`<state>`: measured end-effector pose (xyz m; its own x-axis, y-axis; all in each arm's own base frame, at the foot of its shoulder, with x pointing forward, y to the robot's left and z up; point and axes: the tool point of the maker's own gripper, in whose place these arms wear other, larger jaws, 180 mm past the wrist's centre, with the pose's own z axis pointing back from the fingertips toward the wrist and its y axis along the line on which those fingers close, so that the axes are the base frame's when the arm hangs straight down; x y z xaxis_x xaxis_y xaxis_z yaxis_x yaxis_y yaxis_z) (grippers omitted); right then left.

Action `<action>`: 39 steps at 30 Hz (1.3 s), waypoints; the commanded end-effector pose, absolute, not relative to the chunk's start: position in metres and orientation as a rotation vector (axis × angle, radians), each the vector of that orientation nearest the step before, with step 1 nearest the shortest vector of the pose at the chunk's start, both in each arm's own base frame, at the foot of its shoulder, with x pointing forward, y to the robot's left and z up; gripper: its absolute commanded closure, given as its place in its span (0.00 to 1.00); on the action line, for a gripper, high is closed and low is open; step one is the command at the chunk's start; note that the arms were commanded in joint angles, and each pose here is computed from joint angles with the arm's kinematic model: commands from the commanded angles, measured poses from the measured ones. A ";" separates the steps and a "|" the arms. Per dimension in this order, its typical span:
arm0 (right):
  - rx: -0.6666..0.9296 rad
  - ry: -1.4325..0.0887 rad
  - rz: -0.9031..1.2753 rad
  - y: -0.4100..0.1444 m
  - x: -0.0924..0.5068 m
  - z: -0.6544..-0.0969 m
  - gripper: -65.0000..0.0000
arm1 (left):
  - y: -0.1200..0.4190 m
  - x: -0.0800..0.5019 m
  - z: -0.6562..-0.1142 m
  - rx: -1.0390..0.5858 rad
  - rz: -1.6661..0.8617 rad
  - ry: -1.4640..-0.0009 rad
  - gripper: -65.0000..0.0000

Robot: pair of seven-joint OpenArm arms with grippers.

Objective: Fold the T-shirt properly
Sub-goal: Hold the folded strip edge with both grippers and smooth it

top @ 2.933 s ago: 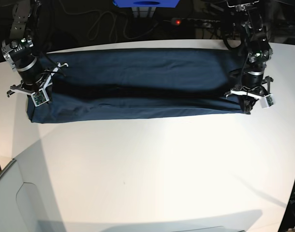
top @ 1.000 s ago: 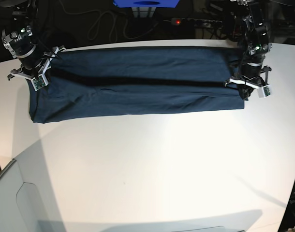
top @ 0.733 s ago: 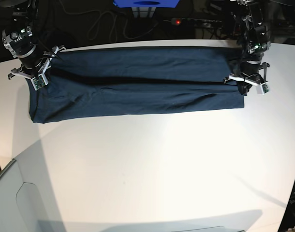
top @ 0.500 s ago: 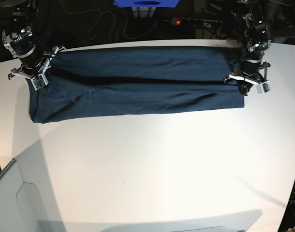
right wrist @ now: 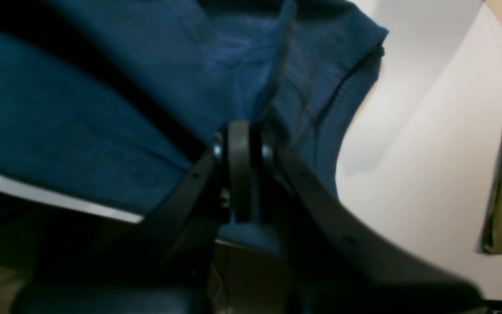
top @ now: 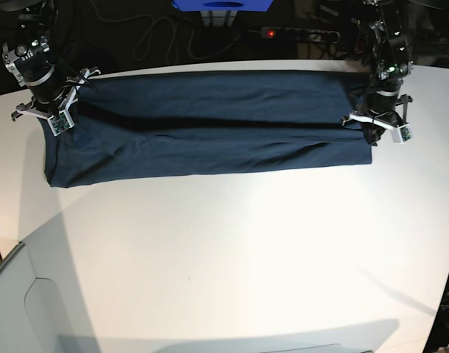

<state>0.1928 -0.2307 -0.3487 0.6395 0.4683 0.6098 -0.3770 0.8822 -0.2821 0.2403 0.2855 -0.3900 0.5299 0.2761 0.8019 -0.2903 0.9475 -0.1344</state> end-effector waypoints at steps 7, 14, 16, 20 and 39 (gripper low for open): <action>-0.122 -0.741 0.518 -0.228 0.191 -0.346 1.00 | 0.291 0.246 -0.376 0.032 0.329 -1.003 1.00; -0.102 -0.728 0.562 -0.222 0.190 -0.347 1.00 | 0.291 0.245 -0.377 0.031 0.331 -1.000 1.00; -0.100 -0.724 0.557 -0.224 0.190 -0.350 1.00 | 0.291 0.245 -0.377 0.031 0.331 -1.000 1.00; -0.085 -0.693 0.530 -0.230 0.188 -0.364 1.00 | 0.291 0.244 -0.379 0.033 0.331 -0.996 1.00; -0.100 -0.684 0.498 -0.251 0.187 -0.365 0.53 | 0.289 0.244 -0.380 0.028 0.334 -0.994 1.00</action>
<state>0.1826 -0.2524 -0.3739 0.6941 0.4487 0.5629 -0.3855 0.8921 -0.2356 0.2378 0.2842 -0.3924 0.5358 0.2785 0.7971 -0.2911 0.9471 -0.1352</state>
